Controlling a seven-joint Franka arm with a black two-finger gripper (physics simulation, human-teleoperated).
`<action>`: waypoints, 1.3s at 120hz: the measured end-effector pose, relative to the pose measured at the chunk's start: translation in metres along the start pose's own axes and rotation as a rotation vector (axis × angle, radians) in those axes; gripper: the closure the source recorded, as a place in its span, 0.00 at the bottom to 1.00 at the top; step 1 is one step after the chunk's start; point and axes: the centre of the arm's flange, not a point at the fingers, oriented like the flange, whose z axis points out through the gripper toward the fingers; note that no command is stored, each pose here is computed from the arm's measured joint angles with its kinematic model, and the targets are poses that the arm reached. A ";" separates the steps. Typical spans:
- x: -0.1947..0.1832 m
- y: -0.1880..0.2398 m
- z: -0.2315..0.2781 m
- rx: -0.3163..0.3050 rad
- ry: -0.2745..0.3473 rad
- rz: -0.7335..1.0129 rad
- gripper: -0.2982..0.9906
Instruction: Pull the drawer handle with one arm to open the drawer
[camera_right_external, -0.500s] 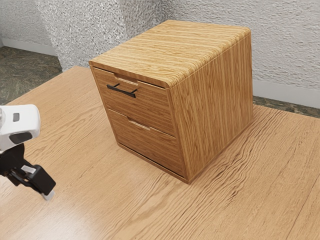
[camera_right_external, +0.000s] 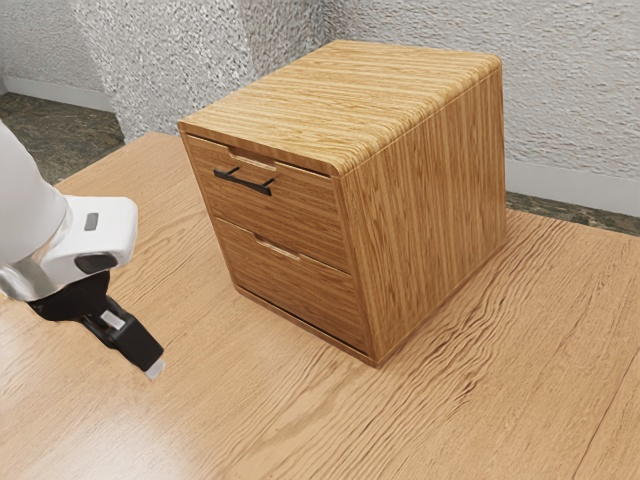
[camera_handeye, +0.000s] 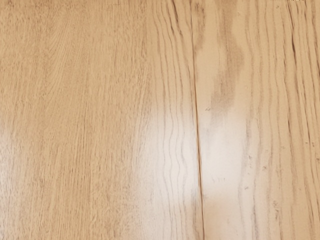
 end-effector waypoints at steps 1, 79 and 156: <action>0.002 -0.002 0.001 0.000 0.002 0.012 0.24; 0.059 -0.027 -0.009 0.301 0.293 1.166 0.23; 0.140 -0.058 0.035 0.462 0.334 1.441 0.23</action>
